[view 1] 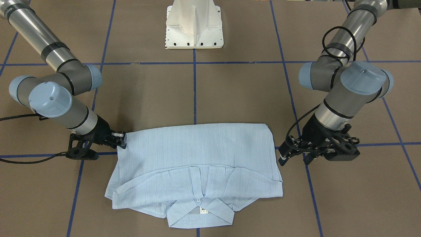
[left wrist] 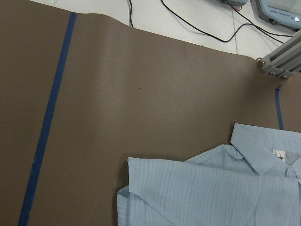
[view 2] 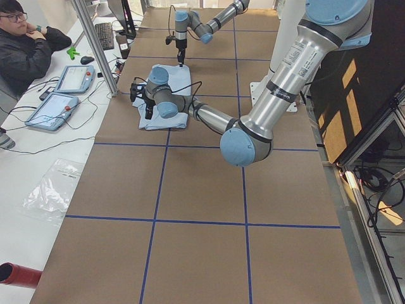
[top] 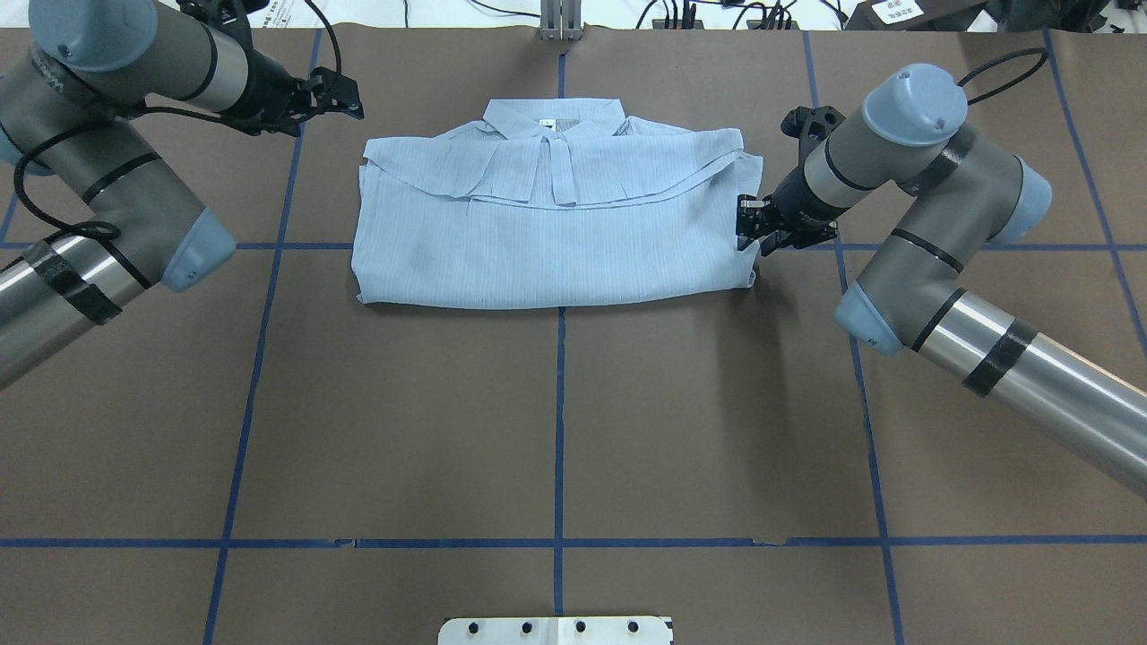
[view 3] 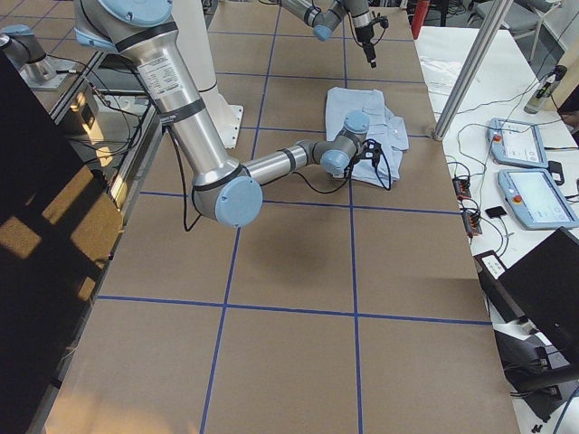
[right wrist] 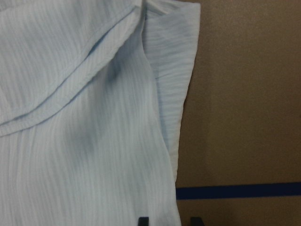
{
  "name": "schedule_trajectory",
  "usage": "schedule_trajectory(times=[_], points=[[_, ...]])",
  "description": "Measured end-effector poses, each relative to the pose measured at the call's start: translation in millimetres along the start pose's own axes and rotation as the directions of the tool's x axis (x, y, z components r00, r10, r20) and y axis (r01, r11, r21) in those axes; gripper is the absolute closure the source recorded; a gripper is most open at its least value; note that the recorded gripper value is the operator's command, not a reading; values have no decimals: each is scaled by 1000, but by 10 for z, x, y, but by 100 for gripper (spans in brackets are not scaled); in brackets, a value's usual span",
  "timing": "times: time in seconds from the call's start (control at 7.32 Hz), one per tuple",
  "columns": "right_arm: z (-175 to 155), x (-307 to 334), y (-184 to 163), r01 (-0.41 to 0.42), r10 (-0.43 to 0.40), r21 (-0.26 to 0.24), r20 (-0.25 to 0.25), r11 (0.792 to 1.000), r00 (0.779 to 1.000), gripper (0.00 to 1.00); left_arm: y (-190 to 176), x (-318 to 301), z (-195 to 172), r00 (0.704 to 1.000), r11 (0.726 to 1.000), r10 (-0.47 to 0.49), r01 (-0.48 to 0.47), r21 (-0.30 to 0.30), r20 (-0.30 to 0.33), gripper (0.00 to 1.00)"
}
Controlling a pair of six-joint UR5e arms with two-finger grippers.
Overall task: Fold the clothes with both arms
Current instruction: 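Lower the right gripper to the folded shirt's side edge and grasp it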
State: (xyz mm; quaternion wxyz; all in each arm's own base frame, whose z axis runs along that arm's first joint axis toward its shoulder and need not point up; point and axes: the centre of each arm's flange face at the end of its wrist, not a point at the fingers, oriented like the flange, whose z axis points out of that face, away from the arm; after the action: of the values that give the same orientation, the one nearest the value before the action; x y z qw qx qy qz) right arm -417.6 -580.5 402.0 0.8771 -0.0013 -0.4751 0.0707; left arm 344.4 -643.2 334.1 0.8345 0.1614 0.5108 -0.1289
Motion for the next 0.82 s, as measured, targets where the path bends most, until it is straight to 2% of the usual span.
schedule_trajectory(times=[0.27, 0.55, 0.68, 0.82], points=[[12, 0, 0, -4, 4, 0, -3, 1000, 1000, 86, -1, 7, -2, 1000, 1000, 0, 0, 0, -1, 0], [15, 8, -4, -5, 5, 1, -4, 1000, 1000, 86, 2, 24, -18, 1000, 1000, 0, 0, 2, -4, 0], [13, 6, -6, -4, 4, 1, -4, 1000, 1000, 98, 3, 29, -22, 1000, 1000, 0, 0, 2, -4, 0], [10, 4, -9, -4, 4, 2, -4, 1000, 1000, 100, 2, 33, -24, 1000, 1000, 0, 0, 2, -5, 0]])
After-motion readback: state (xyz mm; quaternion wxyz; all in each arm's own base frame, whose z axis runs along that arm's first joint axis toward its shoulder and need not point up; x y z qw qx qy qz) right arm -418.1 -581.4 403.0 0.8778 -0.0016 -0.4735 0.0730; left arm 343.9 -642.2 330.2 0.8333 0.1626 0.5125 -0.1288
